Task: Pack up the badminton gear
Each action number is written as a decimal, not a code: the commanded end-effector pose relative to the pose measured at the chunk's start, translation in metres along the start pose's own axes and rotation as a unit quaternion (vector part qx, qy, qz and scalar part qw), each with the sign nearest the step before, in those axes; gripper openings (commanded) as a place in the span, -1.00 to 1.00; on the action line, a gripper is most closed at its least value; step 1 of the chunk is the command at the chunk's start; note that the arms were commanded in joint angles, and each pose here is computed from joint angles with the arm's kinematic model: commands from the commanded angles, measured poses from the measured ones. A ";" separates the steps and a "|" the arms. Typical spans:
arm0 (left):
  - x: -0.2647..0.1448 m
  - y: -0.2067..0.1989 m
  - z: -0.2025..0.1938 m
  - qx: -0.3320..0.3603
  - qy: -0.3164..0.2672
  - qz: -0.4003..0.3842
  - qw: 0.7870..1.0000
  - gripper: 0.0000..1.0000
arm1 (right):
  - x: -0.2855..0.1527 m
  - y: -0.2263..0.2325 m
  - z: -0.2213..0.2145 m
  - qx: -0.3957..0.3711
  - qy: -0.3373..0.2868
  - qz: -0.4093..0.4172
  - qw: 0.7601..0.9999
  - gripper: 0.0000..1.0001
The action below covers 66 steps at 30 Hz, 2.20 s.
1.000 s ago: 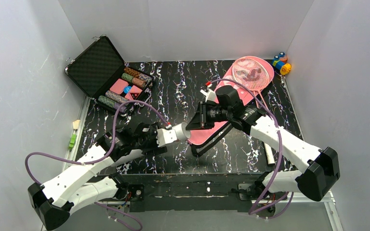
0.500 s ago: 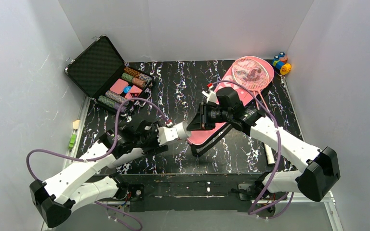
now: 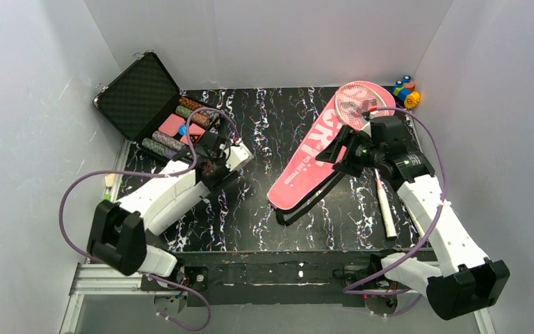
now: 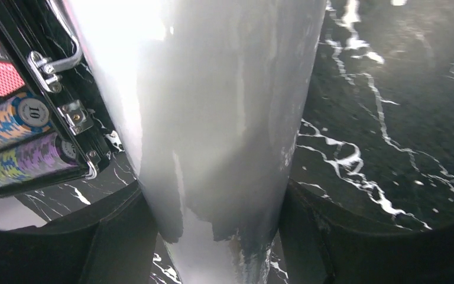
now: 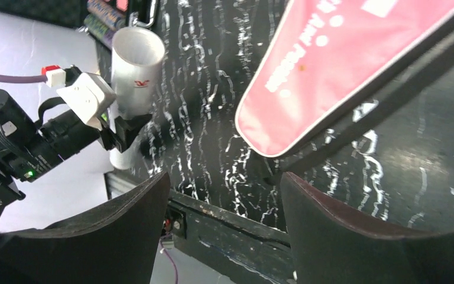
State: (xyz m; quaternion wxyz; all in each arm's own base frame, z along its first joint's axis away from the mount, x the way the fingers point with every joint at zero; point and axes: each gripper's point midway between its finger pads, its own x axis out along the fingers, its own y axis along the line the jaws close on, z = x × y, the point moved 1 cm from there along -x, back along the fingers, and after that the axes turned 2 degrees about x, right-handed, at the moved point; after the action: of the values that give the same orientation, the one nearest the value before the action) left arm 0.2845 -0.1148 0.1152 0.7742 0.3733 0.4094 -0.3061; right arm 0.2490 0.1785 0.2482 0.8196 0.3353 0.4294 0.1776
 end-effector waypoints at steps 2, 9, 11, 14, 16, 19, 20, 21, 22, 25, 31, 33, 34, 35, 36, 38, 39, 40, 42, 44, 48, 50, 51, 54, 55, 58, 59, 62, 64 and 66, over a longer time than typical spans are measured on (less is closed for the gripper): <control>0.016 0.040 0.015 -0.046 -0.004 0.041 0.998 -0.10 | -0.015 -0.034 0.006 0.016 -0.019 -0.059 0.998 0.58; 0.069 0.067 0.009 -0.055 0.025 0.054 0.997 -0.06 | -0.012 -0.058 -0.004 0.041 -0.016 -0.081 0.996 0.63; 0.081 0.075 0.007 -0.050 0.034 0.061 0.996 0.00 | -0.010 -0.063 -0.007 0.047 -0.014 -0.085 0.995 0.64; 0.091 0.080 0.007 -0.054 0.044 0.061 0.996 0.26 | -0.009 -0.072 -0.009 0.057 -0.013 -0.099 0.993 0.65; 0.092 0.078 0.008 -0.061 0.043 0.055 0.996 0.48 | -0.008 -0.078 -0.007 0.066 -0.013 -0.113 0.991 0.66; 0.087 0.078 0.011 -0.069 0.037 0.054 0.995 0.86 | -0.009 -0.080 0.000 0.068 -0.017 -0.122 0.990 0.69; 0.083 0.079 0.014 -0.073 0.034 0.054 0.995 0.95 | -0.009 -0.081 0.004 0.068 -0.019 -0.124 0.990 0.69; 0.077 0.080 0.017 -0.077 0.030 0.054 0.995 0.97 | -0.010 -0.082 0.008 0.066 -0.021 -0.127 0.989 0.70; 0.070 0.081 0.021 -0.081 0.026 0.051 0.995 0.97 | -0.011 -0.081 0.013 0.066 -0.024 -0.130 0.989 0.70; 0.039 0.088 0.039 -0.094 -0.004 0.050 0.994 0.97 | -0.012 -0.084 0.026 0.065 -0.026 -0.150 0.986 0.72; -0.049 0.079 0.107 -0.098 -0.123 -0.001 0.988 0.96 | -0.004 -0.102 0.048 0.079 -0.029 -0.199 0.976 0.73; -0.061 0.061 0.125 -0.079 -0.142 -0.013 0.987 0.97 | -0.003 -0.109 0.059 0.087 -0.040 -0.214 0.972 0.73; -0.063 0.047 0.134 -0.066 -0.146 -0.023 0.987 0.97 | 0.000 -0.115 0.065 0.091 -0.043 -0.229 0.968 0.73; -0.062 0.034 0.142 -0.057 -0.148 -0.034 0.987 0.97 | 0.000 -0.120 0.072 0.093 -0.049 -0.242 0.964 0.74; -0.059 0.018 0.150 -0.047 -0.147 -0.047 0.987 0.97 | 0.001 -0.124 0.079 0.093 -0.052 -0.255 0.961 0.74; -0.046 -0.008 0.163 -0.040 -0.146 -0.070 0.986 0.97 | 0.000 -0.135 0.092 0.093 -0.061 -0.290 0.950 0.76; -0.038 -0.018 0.169 -0.037 -0.147 -0.078 0.985 0.97 | 0.000 -0.141 0.098 0.092 -0.064 -0.308 0.945 0.77; -0.028 -0.027 0.175 -0.036 -0.147 -0.086 0.985 0.97 | 0.000 -0.146 0.103 0.095 -0.066 -0.321 0.940 0.78; -0.009 -0.042 0.190 -0.029 -0.156 -0.097 0.983 0.96 | 0.000 -0.153 0.109 0.109 -0.064 -0.332 0.935 0.78; 0.008 -0.052 0.203 -0.023 -0.161 -0.097 0.982 0.97 | 0.000 -0.156 0.109 0.118 -0.061 -0.336 0.933 0.78; 0.031 -0.061 0.241 -0.023 -0.180 -0.102 0.978 0.97 | -0.015 -0.171 0.114 0.164 -0.083 -0.319 0.930 0.78; 0.045 -0.071 0.257 -0.017 -0.182 -0.112 0.977 0.97 | -0.020 -0.173 0.114 0.188 -0.089 -0.290 0.934 0.79; 0.051 -0.075 0.264 -0.015 -0.184 -0.115 0.976 0.96 | -0.023 -0.175 0.114 0.197 -0.095 -0.281 0.934 0.79; 0.065 -0.095 0.281 -0.006 -0.187 -0.134 0.973 0.97 | -0.031 -0.181 0.114 0.216 -0.100 -0.271 0.933 0.80; 0.067 -0.103 0.287 -0.001 -0.191 -0.139 0.972 0.97 | -0.033 -0.182 0.113 0.219 -0.101 -0.270 0.932 0.80; 0.077 -0.127 0.297 0.018 -0.193 -0.151 0.969 0.96 | -0.036 -0.185 0.112 0.223 -0.101 -0.267 0.932 0.80; 0.081 -0.132 0.299 0.023 -0.193 -0.153 0.969 0.96 | -0.037 -0.186 0.112 0.224 -0.103 -0.267 0.932 0.81; 0.094 -0.144 0.304 0.028 -0.191 -0.155 0.969 0.97 | -0.037 -0.190 0.110 0.229 -0.103 -0.262 0.932 0.81; 0.110 -0.146 0.303 0.034 -0.185 -0.145 0.971 0.97 | -0.034 -0.190 0.110 0.235 -0.101 -0.258 0.932 0.81; 0.125 -0.145 0.299 0.042 -0.175 -0.129 0.975 0.92 | -0.032 -0.190 0.111 0.238 -0.099 -0.253 0.932 0.81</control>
State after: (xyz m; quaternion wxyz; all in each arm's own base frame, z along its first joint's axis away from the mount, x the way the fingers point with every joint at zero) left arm 0.3360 -0.4587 0.0855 0.7619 0.2754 0.3104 -0.4973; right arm 0.3161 -0.0214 0.1707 0.7636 0.4040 0.4634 -0.1973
